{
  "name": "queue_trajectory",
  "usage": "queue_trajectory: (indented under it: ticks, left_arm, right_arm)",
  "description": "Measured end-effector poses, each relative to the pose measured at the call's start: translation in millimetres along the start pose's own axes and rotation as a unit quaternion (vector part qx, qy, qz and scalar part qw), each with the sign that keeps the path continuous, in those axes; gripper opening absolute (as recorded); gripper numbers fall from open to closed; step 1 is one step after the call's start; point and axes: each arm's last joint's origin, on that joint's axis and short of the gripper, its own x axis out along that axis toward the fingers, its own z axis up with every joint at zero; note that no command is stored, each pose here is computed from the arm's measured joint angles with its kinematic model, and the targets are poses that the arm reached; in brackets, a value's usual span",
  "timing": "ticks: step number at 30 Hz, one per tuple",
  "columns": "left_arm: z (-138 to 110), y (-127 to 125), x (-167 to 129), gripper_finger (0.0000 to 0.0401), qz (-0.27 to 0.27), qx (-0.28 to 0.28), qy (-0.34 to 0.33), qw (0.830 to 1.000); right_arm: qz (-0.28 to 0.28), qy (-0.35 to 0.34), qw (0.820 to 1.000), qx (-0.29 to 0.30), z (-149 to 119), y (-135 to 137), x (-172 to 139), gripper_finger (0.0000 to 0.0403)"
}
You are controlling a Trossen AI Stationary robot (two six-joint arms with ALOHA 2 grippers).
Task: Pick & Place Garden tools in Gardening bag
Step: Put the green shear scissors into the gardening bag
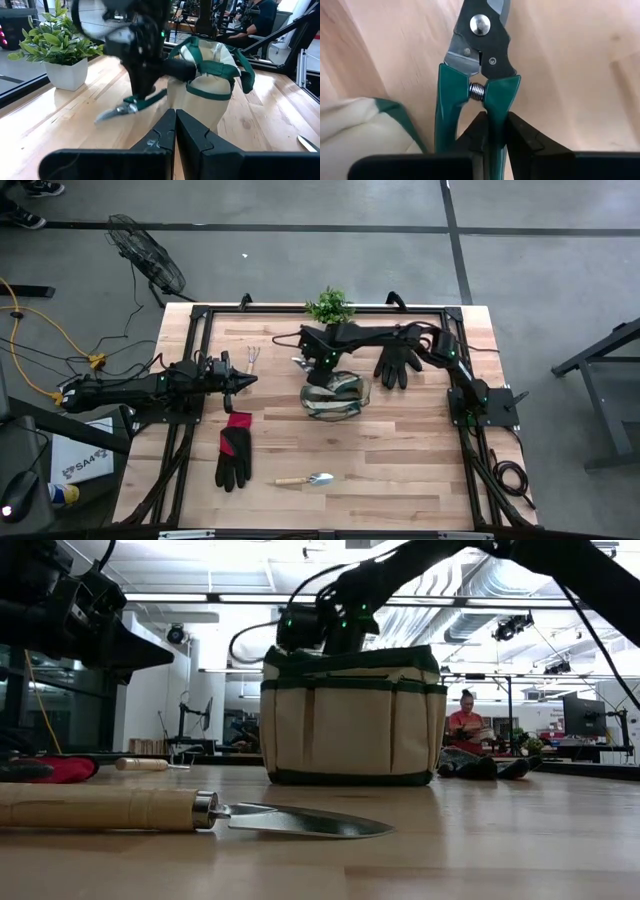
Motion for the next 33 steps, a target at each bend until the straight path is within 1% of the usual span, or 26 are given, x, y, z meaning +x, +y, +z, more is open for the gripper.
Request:
queue_trajectory:
  ticks: [6,12,16,24,33]
  left_arm:
    - [0,0,0,0.001,0.0,0.0,0.0,1.0]
    - [0,0,0,0.001,0.0,0.0,0.0,1.0]
    - [0,0,0,0.001,-0.001,0.0,0.0,1.0]
    - [0,0,0,0.001,-0.001,0.0,0.0,1.0]
    - [0,0,0,0.001,-0.001,0.0,0.0,1.0]
  right_arm:
    - [-0.009,-0.031,0.999,0.005,4,-3,-24,0.0032]
    - [-0.006,-0.06,0.998,0.01,7,-4,-46,0.0032]
    - [-0.017,-0.083,0.996,0.016,9,-4,-59,0.0032]
    - [-0.015,-0.108,0.994,0.015,10,-3,-74,0.0032]
    - [-0.028,-0.138,0.99,0.017,12,-3,-91,0.0032]
